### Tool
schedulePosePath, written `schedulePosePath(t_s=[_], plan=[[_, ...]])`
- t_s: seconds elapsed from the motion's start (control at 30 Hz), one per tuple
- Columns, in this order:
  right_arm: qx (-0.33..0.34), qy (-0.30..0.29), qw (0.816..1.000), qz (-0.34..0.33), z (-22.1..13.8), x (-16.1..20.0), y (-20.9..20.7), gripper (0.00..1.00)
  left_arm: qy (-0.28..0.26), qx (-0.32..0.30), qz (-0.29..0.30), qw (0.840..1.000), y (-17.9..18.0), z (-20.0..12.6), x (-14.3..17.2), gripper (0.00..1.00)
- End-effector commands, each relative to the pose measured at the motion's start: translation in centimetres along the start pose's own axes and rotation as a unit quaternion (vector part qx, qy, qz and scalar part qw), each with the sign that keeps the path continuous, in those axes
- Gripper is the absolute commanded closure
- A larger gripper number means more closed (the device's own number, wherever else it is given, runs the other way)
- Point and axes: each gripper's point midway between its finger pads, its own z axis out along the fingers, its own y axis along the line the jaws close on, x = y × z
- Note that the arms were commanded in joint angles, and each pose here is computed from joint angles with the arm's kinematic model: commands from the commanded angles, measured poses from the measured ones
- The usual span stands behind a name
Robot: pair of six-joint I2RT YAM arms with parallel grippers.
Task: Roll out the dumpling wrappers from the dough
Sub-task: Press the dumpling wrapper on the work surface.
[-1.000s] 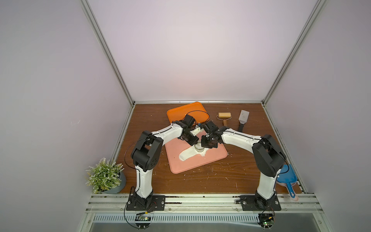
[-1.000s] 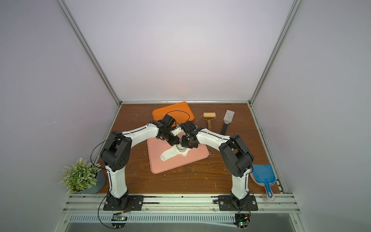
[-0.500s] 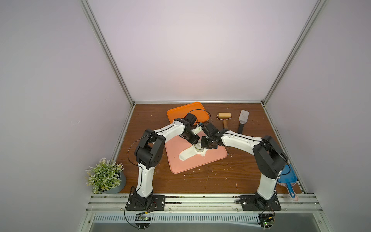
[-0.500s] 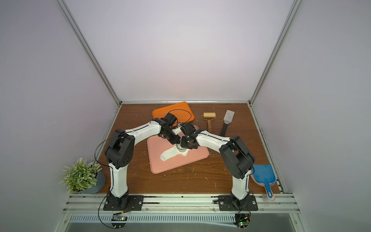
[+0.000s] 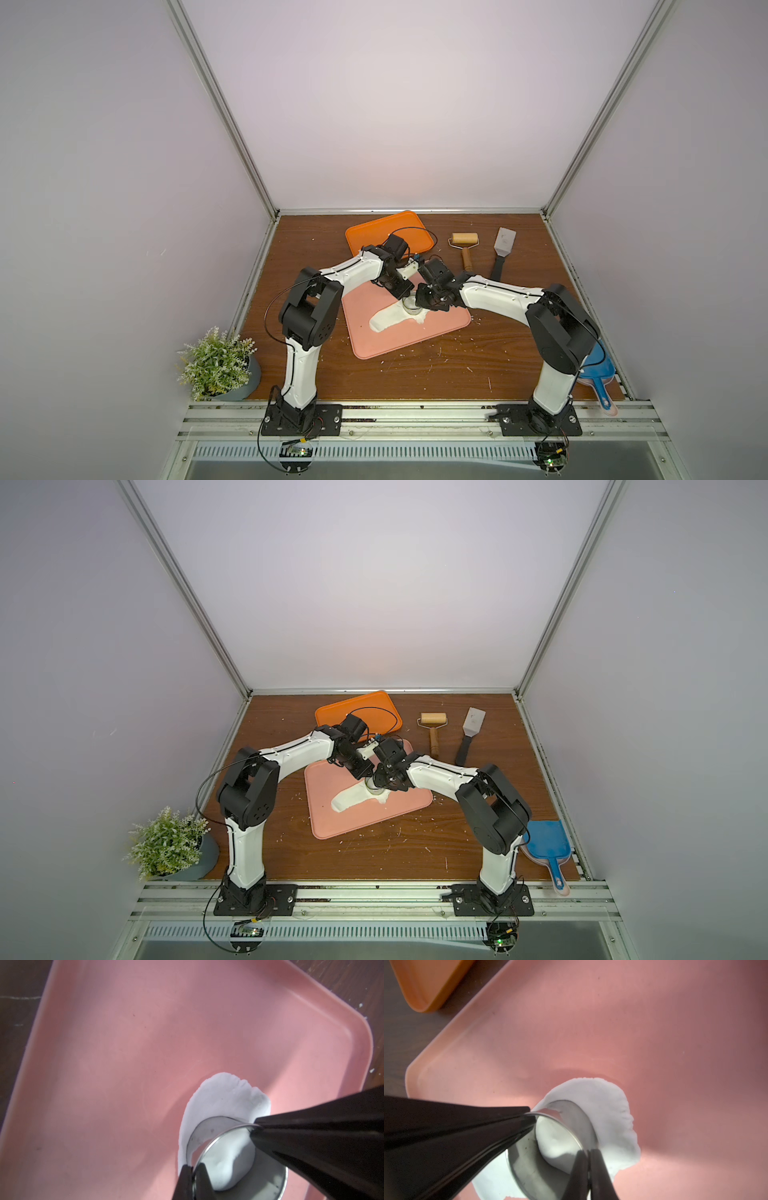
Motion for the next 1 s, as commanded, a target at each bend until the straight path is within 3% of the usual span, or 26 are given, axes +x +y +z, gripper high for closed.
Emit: schedulePosePath(t_s=[0.0,0.27,0.77,0.97], plan=[[0.065,0.058,0.996,-0.01,4.4,1.7,-4.6,1.0,0.332,0.022,-0.015,0.943,-1.7,4.1,19.8,1.0],[0.09,0.033,0.995,-0.03,5.2,0.2,-5.1,1.0,0.34,0.058,-0.023,0.938,-3.6,4.0,21.3,1.0],[0.054,0.074,0.994,-0.052,3.0,9.2,-1.8,1.0,0.323,-0.014,0.009,0.946,1.0,6.7,16.7,1.0],[0.047,0.076,0.995,-0.042,3.4,9.3,-1.5,1.0,0.33,-0.011,0.015,0.944,0.9,6.8,17.2,1.0]])
